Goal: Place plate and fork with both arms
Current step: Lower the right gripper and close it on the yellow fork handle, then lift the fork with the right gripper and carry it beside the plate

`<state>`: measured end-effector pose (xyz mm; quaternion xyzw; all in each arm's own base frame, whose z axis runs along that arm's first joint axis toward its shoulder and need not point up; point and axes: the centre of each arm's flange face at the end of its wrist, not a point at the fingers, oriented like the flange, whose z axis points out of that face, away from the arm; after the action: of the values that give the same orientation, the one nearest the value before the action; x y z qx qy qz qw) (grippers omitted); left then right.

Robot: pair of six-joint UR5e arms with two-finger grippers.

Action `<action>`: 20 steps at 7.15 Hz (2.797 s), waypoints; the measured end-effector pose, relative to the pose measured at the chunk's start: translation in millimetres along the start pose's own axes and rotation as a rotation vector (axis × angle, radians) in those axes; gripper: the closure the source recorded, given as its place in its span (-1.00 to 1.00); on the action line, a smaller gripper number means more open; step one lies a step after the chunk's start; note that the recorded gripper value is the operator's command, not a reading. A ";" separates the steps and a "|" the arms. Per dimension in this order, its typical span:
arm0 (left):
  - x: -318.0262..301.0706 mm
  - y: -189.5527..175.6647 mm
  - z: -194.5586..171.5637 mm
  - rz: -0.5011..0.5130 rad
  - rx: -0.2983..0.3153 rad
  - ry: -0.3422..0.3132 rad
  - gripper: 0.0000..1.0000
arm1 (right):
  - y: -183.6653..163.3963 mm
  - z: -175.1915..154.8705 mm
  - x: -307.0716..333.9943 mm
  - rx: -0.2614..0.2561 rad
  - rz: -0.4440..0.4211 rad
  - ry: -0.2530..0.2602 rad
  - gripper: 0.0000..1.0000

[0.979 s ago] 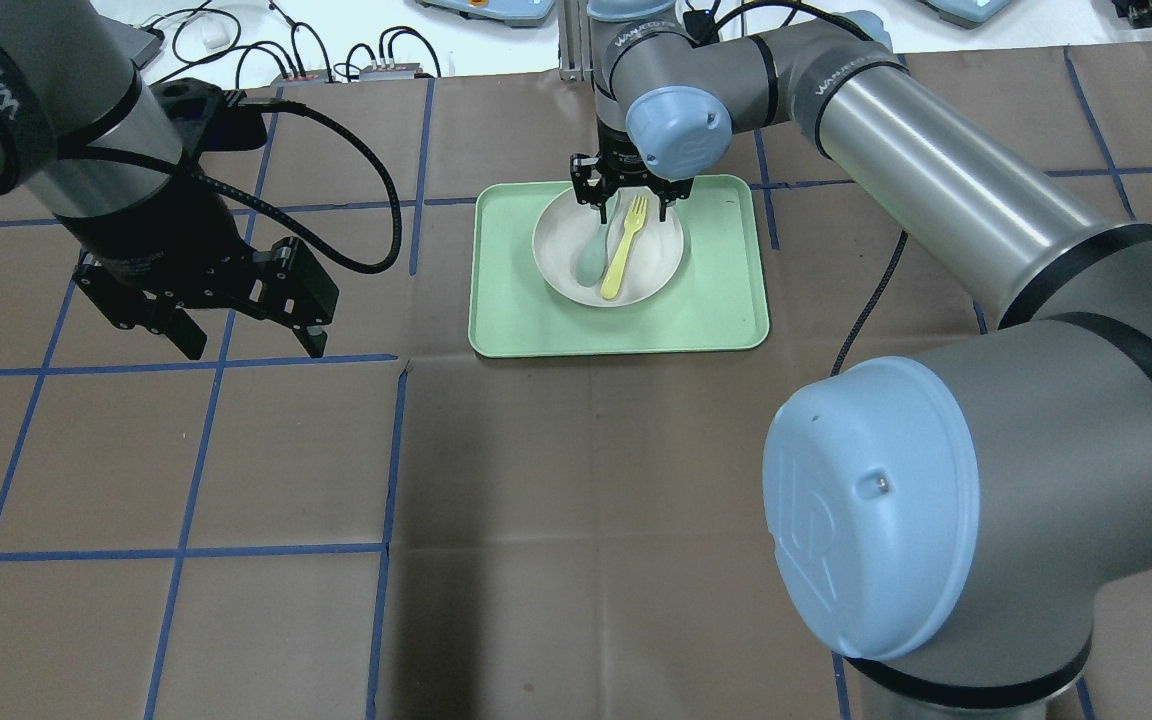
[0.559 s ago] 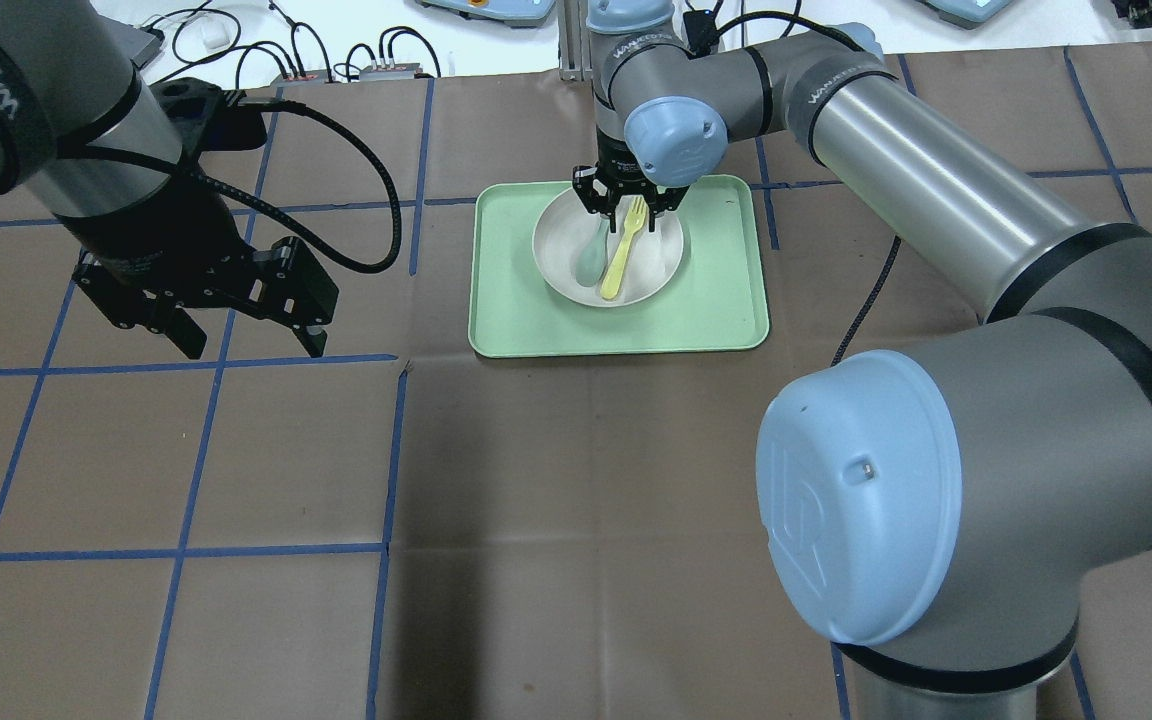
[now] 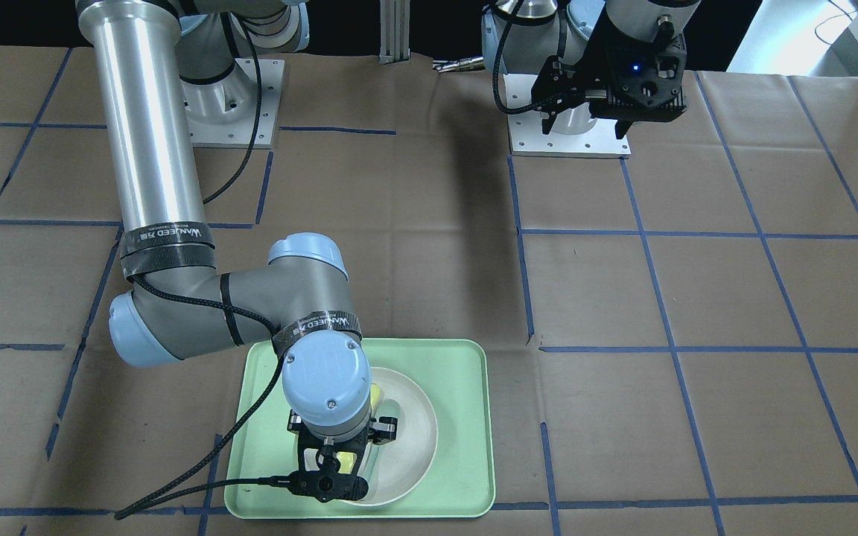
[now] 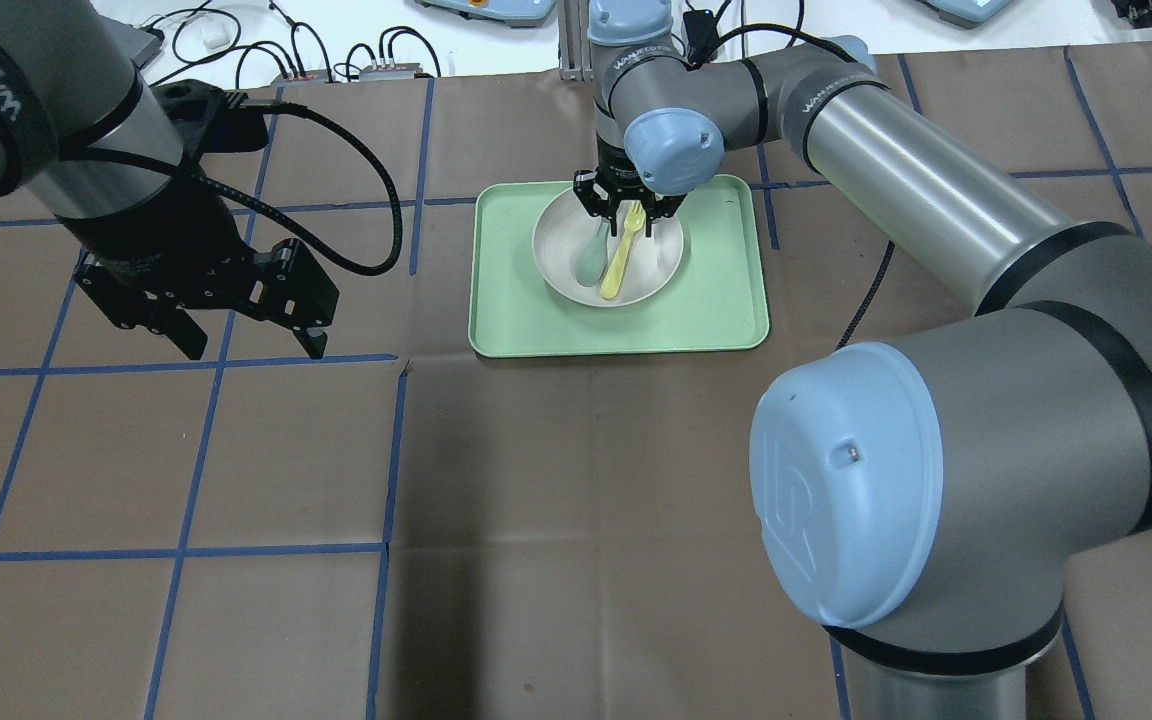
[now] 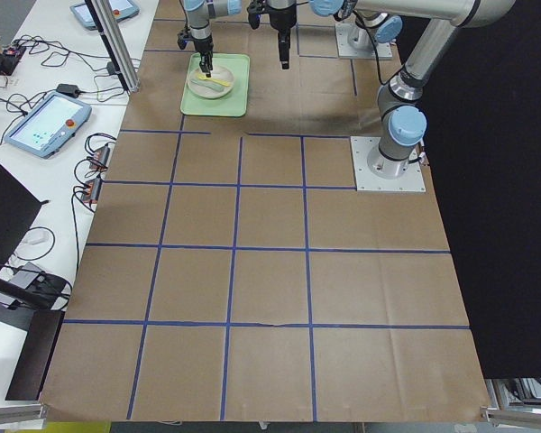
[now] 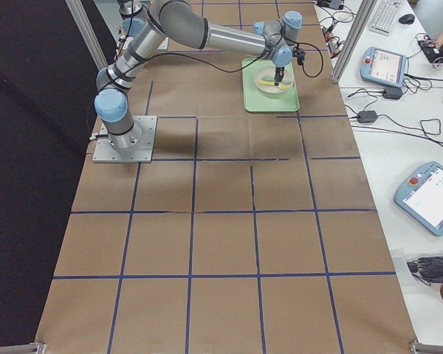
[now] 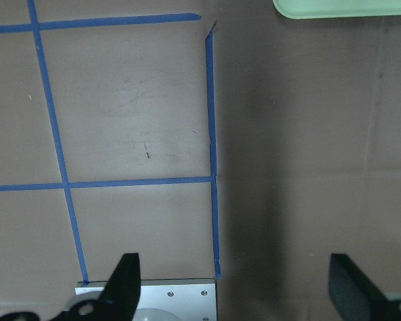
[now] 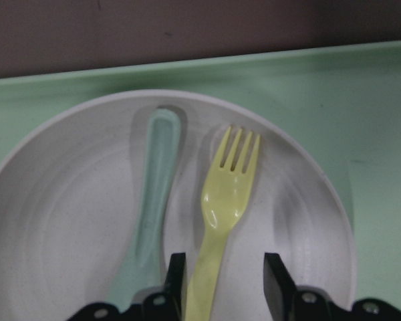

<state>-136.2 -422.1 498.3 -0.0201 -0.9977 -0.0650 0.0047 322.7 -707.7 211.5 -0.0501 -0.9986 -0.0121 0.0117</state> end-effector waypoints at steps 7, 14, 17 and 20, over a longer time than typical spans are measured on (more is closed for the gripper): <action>-0.9 -0.3 -0.2 0.000 0.000 0.000 -0.99 | -0.8 20.8 -3.5 -0.021 0.006 0.004 0.03; -0.9 -0.2 0.5 0.000 -0.001 0.001 -0.99 | -3.5 22.4 -3.2 -0.014 0.006 0.002 1.00; -0.8 -0.2 0.5 0.001 -0.001 0.002 -0.99 | -5.8 9.2 -2.6 0.006 0.006 -0.004 1.00; -0.8 -0.2 0.5 0.002 -0.001 0.002 -0.99 | -0.6 -33.3 3.6 0.030 0.011 -0.018 1.00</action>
<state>-135.4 -422.3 497.8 -0.0209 -0.9976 -0.0655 0.0057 319.7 -708.8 244.8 -0.0558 -0.9984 0.0036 0.0034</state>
